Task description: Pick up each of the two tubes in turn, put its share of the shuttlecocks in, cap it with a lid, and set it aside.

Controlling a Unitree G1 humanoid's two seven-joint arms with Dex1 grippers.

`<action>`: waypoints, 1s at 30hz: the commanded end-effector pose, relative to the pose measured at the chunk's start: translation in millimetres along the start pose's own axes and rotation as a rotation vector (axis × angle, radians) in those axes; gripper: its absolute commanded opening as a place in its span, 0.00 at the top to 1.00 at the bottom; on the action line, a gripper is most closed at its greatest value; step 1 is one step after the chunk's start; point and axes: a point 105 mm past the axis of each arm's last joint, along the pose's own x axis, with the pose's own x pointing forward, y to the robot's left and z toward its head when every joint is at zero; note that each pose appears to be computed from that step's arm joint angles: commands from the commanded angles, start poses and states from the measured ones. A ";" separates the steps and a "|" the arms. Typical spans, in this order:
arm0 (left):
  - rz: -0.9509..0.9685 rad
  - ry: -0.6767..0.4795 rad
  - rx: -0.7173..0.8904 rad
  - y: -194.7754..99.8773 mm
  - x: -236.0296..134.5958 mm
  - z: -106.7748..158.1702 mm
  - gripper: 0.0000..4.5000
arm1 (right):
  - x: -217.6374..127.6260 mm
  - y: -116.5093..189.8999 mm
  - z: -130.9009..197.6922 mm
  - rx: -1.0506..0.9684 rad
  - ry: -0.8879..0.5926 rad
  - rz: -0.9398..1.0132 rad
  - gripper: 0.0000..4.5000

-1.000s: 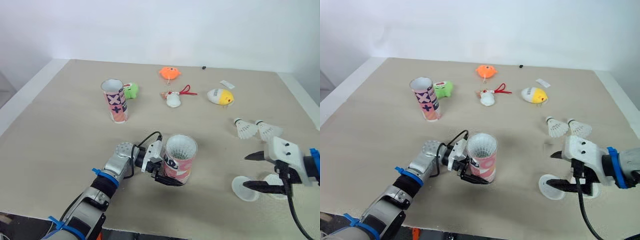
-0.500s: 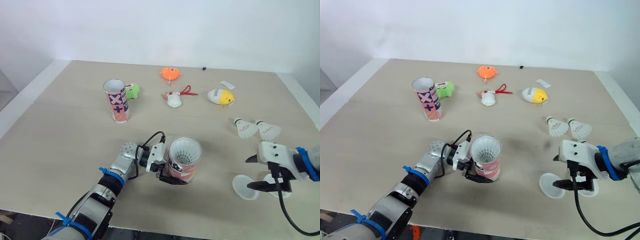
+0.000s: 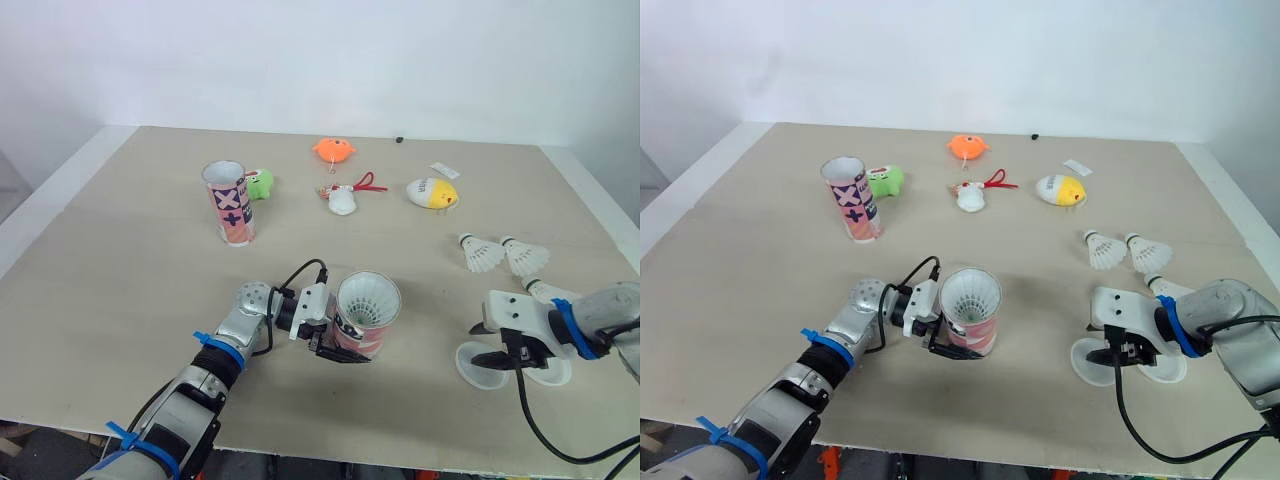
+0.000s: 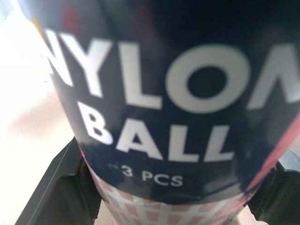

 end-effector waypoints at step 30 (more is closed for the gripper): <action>0.008 0.105 -0.123 2.5 -8.2 -15.8 0.24 | -110.6 -0.6 180.3 -0.401 -0.535 0.042 0.98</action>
